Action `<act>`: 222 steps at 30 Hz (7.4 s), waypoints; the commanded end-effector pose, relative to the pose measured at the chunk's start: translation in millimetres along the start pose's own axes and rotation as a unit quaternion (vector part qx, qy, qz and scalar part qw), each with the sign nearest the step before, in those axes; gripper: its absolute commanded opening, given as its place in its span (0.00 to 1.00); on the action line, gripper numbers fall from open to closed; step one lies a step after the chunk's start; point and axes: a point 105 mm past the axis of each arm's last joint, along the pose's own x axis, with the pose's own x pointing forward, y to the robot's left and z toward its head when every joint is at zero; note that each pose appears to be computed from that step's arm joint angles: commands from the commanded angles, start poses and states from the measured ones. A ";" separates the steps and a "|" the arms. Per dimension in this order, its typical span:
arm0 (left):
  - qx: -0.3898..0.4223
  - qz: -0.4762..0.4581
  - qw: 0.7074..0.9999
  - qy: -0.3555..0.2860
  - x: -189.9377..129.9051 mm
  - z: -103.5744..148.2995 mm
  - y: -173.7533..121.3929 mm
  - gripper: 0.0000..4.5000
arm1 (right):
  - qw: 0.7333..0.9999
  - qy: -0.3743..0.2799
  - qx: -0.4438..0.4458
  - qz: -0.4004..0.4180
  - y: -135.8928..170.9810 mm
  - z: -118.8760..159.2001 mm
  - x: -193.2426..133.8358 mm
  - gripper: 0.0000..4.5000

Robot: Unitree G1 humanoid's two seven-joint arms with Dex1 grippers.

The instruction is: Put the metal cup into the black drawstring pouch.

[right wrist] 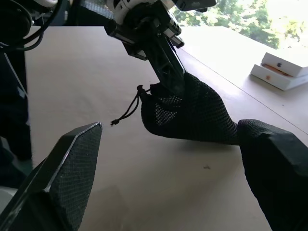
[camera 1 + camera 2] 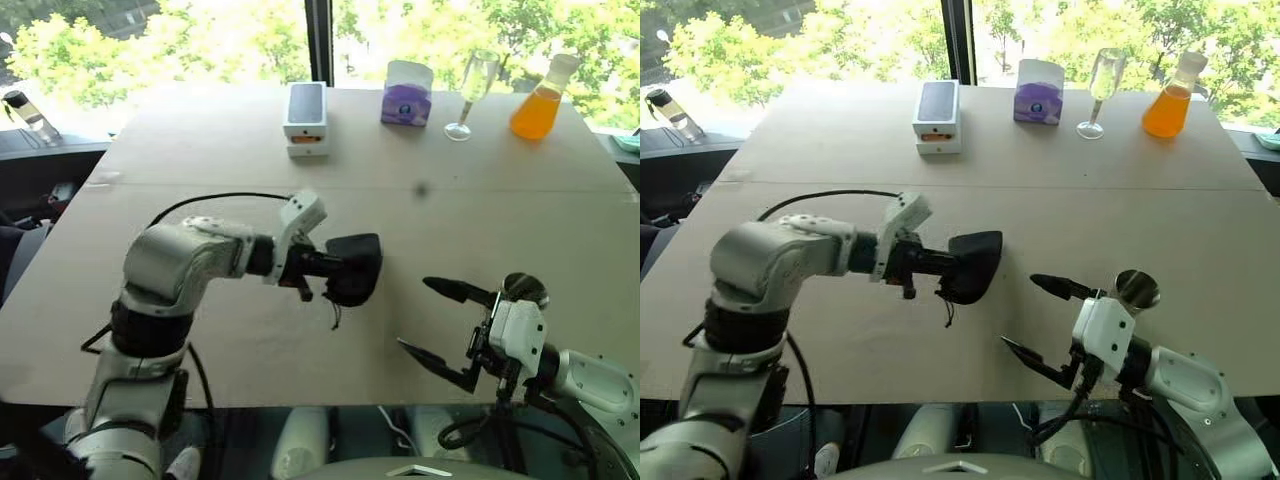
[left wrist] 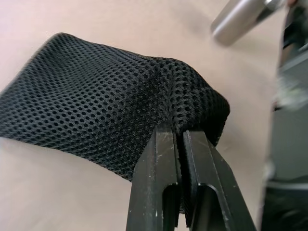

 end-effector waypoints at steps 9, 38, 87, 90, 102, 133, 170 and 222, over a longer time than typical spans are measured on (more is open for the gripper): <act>-0.067 0.025 0.997 -0.002 40.2 14.8 16.0 0.03 | 0.984 0.149 -0.059 -0.081 -44.2 48.8 -19.0 1.00; -0.030 0.028 0.997 -0.060 78.6 46.1 -1.1 0.00 | 0.875 0.438 0.154 -0.139 -66.2 -33.0 -91.4 0.06; -0.093 -0.067 0.989 -0.091 55.3 65.7 -26.3 0.00 | 0.854 -0.148 0.488 -0.106 -62.3 -1.5 50.5 0.01; -0.126 -0.075 0.982 -0.117 51.3 71.8 -20.3 0.00 | 0.826 -0.175 0.527 -0.097 -65.6 -0.7 50.8 0.01; -0.178 -0.170 0.949 -0.196 39.9 92.4 -31.2 0.00 | 0.905 -0.077 0.415 -0.056 -48.2 -10.4 84.7 0.01; -0.106 -0.137 0.977 -0.124 26.6 54.6 -26.6 0.00 | 0.995 -0.066 0.080 -0.008 -60.9 -19.0 121.7 0.01; -0.102 -0.089 0.977 -0.162 51.5 59.5 -30.0 0.00 | 0.991 -0.039 -0.055 0.119 -16.8 -28.5 147.8 0.01; -0.035 0.057 0.980 -0.187 67.4 62.5 14.0 0.00 | 0.991 0.102 -0.073 -0.039 -84.2 -30.2 102.3 0.50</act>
